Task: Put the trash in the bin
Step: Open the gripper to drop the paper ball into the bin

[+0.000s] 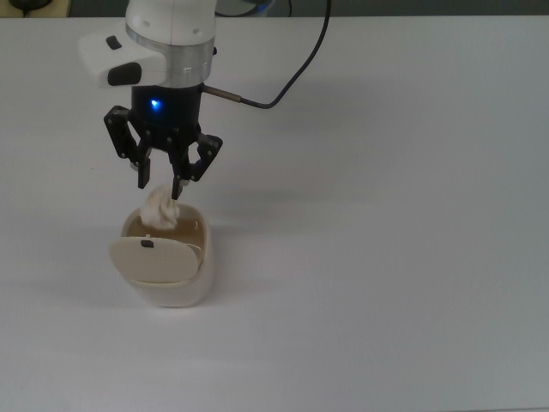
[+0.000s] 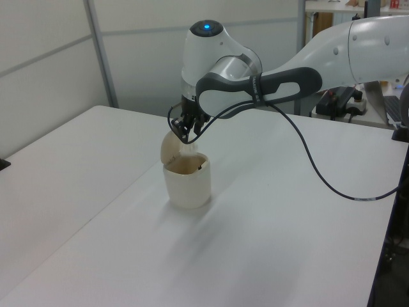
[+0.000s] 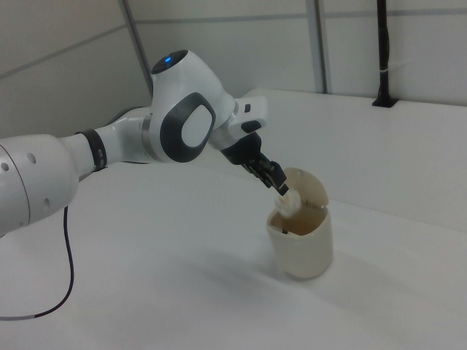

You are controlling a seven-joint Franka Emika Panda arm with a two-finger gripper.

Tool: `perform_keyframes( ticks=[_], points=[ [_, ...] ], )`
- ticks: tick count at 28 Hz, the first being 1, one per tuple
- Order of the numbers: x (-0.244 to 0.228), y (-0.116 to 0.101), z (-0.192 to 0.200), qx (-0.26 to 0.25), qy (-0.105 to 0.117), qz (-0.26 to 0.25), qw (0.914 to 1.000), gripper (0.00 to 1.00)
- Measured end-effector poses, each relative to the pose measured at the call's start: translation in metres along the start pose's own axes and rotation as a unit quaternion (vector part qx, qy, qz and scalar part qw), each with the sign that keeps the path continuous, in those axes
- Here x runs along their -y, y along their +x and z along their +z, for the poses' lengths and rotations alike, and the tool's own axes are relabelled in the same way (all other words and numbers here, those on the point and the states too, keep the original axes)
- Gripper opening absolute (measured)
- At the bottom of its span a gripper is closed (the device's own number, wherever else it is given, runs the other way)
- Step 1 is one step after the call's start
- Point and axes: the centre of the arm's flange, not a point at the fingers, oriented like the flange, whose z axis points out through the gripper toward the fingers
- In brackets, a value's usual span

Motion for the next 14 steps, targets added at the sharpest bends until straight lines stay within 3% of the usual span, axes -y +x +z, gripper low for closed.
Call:
perform_keyframes(
  ticks=[8, 14],
  points=[
    [0.0014, 0.0004, -0.0014, -0.004, -0.005, -0.004, 1.0, 0.82],
    [0.0058, -0.0014, -0.002, 0.001, -0.005, 0.015, 0.9999, 1.0]
  ],
)
